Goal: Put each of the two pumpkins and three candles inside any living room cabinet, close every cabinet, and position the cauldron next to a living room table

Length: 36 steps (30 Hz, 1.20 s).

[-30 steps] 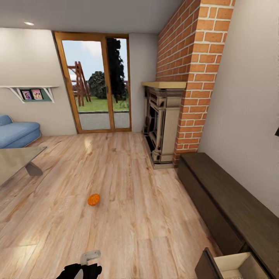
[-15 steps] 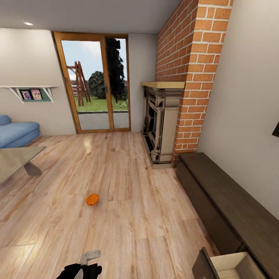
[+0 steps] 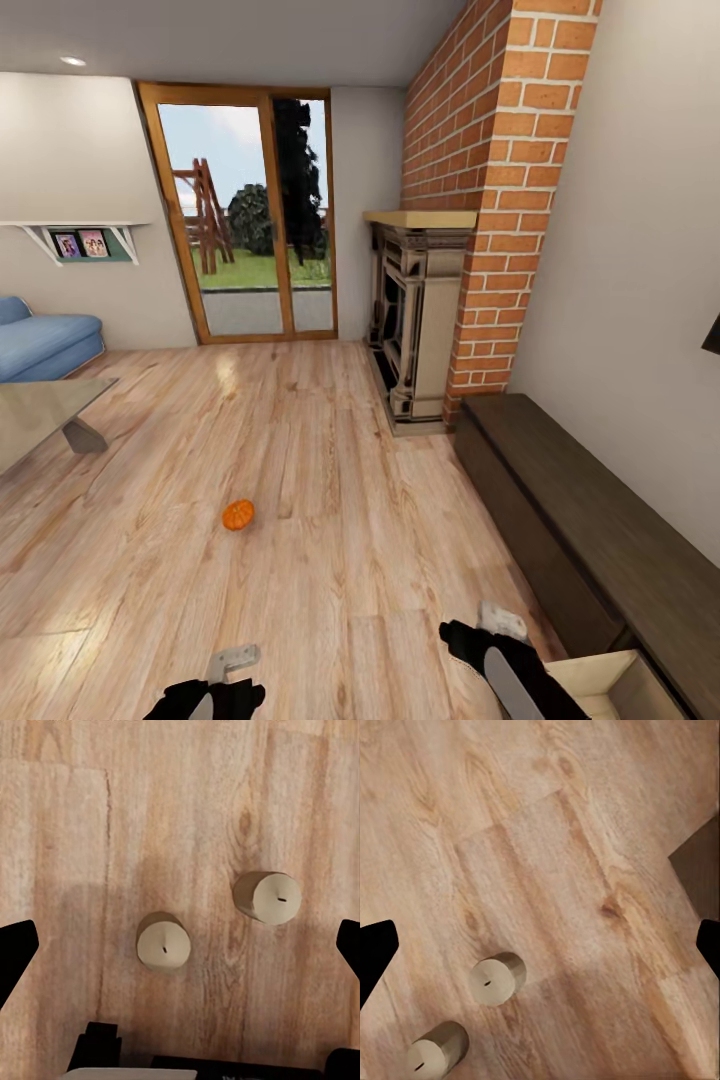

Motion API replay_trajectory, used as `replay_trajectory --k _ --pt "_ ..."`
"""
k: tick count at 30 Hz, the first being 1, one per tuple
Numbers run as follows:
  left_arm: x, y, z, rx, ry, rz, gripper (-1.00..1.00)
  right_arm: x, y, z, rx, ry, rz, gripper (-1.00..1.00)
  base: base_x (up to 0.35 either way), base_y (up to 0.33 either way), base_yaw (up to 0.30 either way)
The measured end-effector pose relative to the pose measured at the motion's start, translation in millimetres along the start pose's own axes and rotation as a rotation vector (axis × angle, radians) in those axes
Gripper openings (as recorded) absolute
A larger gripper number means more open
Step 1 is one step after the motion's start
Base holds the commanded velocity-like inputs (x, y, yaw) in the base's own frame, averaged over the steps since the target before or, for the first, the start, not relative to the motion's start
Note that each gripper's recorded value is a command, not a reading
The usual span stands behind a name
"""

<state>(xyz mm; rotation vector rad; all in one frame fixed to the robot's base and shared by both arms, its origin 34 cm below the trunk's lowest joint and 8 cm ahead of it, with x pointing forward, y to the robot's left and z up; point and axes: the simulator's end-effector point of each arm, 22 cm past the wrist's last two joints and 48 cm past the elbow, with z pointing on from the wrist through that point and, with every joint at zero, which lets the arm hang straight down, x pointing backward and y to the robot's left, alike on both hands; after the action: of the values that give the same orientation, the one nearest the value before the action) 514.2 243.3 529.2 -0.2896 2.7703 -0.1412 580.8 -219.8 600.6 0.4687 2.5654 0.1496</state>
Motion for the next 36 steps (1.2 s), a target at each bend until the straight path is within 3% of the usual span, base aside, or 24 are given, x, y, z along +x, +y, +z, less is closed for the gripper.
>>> replay_trajectory --k 7,21,29,36 --pt "-1 0 -0.1 -0.001 -0.005 0.000 1.00 -43 29 -30.3 -0.017 -0.039 -0.046 1.00 0.000 0.000 0.000" --pt "8 3 22.3 -0.003 -0.007 0.011 1.00 -65 47 -33.6 -0.065 -0.114 -0.055 1.00 0.000 0.000 0.000" --pt "14 5 35.4 -0.002 -0.008 0.011 1.00 -63 46 -24.4 -0.069 -0.133 -0.054 1.00 0.000 0.000 0.000" --pt "18 9 46.9 -0.011 -0.011 0.014 1.00 -77 55 -29.7 -0.098 -0.191 -0.061 1.00 0.000 0.000 0.000"
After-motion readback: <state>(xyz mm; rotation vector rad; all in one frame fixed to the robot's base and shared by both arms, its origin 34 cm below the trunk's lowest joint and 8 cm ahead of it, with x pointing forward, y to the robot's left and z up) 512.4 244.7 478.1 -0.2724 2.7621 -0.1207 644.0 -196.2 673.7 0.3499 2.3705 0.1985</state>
